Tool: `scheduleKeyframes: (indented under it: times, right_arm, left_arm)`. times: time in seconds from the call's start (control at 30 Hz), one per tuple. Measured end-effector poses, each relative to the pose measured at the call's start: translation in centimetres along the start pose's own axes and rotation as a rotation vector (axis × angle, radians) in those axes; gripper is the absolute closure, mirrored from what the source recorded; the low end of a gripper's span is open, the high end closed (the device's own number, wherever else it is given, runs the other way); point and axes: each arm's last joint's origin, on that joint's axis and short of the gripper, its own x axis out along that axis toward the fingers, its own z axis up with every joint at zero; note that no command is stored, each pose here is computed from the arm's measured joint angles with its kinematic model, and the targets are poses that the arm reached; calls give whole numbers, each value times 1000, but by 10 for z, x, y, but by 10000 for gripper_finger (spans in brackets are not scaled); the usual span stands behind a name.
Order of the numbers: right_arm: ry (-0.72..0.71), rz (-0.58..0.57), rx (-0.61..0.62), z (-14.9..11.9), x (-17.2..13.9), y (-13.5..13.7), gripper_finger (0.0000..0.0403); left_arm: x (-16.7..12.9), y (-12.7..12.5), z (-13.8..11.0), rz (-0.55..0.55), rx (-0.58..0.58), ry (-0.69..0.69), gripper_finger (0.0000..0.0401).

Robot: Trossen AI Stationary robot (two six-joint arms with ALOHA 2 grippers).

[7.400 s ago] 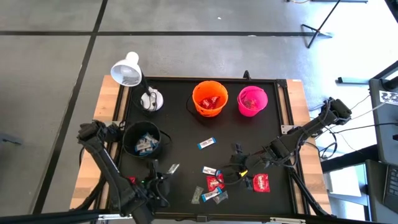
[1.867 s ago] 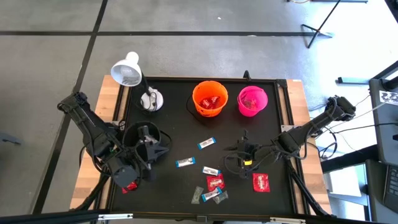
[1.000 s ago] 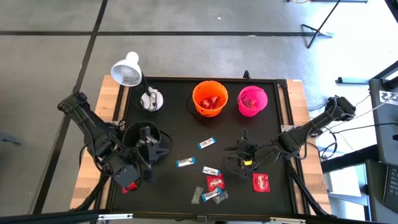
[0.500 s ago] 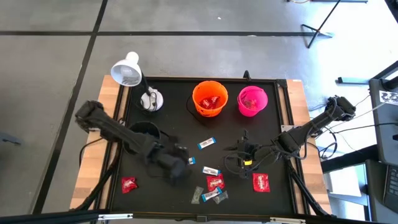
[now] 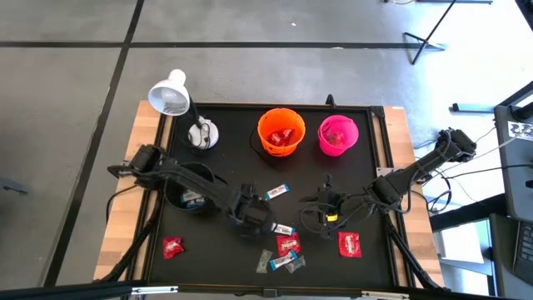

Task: Sort candy
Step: Put the white candy into the black bucket

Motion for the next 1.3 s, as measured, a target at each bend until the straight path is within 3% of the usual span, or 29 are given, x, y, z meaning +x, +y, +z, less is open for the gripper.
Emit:
scheduleKeyframes:
  times: [0.27, 0.93, 1.1, 1.3]
  right_arm:
    - [17, 58, 0, 0, 0, 2, 269]
    - [29, 79, -2, -1, 0, 2, 269]
    - [29, 72, -3, -1, 0, 2, 269]
    - [29, 72, -3, -1, 0, 2, 269]
  left_arm:
    - [27, 9, 13, -119, -144, -11, 214]
    - [61, 3, -6, -97, -204, 61, 217]
    - [61, -3, -7, -82, -184, 48, 259]
    - [60, -5, -7, -100, -179, 49, 362]
